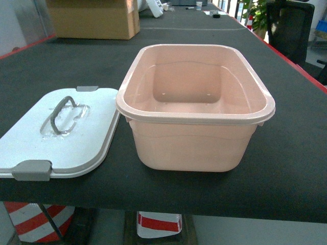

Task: Pick capacitor and pack into box

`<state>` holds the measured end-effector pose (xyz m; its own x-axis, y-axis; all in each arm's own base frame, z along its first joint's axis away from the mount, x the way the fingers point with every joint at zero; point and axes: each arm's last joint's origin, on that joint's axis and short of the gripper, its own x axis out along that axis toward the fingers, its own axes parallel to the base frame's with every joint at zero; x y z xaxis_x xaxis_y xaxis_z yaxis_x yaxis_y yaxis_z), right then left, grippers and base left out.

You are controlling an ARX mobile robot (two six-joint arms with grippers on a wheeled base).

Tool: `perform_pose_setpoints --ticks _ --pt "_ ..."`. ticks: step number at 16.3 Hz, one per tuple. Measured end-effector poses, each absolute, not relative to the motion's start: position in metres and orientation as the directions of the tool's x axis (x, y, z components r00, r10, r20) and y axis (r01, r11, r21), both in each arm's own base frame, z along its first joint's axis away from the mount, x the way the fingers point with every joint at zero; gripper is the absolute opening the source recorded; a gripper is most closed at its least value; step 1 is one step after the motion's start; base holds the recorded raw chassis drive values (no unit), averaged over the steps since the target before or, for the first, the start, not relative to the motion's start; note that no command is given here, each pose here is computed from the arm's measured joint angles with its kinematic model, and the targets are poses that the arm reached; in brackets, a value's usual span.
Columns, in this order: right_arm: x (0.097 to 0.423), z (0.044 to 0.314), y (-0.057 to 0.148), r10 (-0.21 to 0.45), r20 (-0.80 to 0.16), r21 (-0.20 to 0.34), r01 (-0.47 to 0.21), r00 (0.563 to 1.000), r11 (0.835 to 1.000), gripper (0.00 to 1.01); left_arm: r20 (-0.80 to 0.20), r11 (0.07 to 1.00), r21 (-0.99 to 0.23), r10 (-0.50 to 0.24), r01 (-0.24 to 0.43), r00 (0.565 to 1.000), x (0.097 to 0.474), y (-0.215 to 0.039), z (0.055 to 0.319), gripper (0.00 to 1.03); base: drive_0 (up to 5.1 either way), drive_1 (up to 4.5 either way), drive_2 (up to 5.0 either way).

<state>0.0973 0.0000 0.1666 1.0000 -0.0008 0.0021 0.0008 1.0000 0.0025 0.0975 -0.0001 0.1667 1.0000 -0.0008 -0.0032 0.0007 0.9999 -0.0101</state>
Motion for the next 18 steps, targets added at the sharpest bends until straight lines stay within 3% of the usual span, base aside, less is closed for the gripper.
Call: perform_pose_setpoints --ticks 11,15,18 --pt "0.097 0.167 0.0 0.0 0.002 0.002 0.0 1.0 1.0 0.98 -0.009 1.0 -0.011 -0.005 0.005 1.0 0.098 0.0 0.166 0.43 0.0 0.0 0.0" --pt "0.097 0.167 0.0 -0.001 0.002 0.002 0.001 1.0 1.0 0.98 0.042 0.994 -0.032 -0.103 0.105 0.994 0.135 -0.039 0.182 0.43 0.0 0.0 0.0" --pt "0.097 0.167 0.0 -0.001 0.002 0.002 0.001 1.0 1.0 0.98 0.182 0.982 -0.062 -0.165 0.179 0.969 0.208 -0.083 0.239 0.43 0.0 0.0 0.0"
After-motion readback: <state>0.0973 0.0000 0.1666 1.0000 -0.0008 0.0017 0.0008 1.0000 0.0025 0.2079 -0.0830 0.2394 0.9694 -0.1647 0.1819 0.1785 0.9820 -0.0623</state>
